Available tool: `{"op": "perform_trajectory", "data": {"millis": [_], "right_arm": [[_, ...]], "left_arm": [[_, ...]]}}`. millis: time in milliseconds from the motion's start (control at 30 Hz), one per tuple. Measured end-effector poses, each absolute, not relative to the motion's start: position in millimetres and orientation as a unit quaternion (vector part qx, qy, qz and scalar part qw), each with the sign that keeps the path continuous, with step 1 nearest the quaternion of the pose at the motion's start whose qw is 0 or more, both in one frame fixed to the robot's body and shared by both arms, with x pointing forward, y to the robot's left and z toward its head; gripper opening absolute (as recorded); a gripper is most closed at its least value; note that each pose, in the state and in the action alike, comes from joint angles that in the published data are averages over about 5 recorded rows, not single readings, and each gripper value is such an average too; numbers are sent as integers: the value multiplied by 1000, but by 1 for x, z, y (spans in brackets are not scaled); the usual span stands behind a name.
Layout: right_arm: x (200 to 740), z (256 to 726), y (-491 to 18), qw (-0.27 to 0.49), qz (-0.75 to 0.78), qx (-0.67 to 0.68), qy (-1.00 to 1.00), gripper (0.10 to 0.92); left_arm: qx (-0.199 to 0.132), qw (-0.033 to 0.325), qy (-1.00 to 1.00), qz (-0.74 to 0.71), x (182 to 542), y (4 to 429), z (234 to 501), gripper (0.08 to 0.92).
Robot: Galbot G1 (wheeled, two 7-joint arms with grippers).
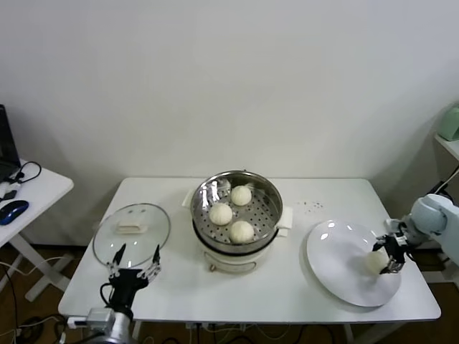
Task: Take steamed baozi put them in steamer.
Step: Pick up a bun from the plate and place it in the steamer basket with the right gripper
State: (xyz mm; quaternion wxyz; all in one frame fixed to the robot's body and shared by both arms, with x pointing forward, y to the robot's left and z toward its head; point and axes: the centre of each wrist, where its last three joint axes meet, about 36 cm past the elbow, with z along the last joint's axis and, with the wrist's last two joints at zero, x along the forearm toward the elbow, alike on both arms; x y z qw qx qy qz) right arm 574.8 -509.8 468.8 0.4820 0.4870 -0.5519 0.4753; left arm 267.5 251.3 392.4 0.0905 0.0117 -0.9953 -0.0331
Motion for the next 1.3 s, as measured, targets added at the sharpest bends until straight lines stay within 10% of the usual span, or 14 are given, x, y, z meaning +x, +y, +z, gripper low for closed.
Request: {"op": "perform_trajectory", "data": {"millis": [833, 1300], "right_arm": [[686, 660, -386, 357, 411, 515, -662, 704], [714, 675, -258, 341, 385, 570, -640, 704]], "left_arm": [[-2, 80, -996, -39, 272, 242, 400, 823], [-5, 66, -997, -43, 272, 245, 413, 823]]}}
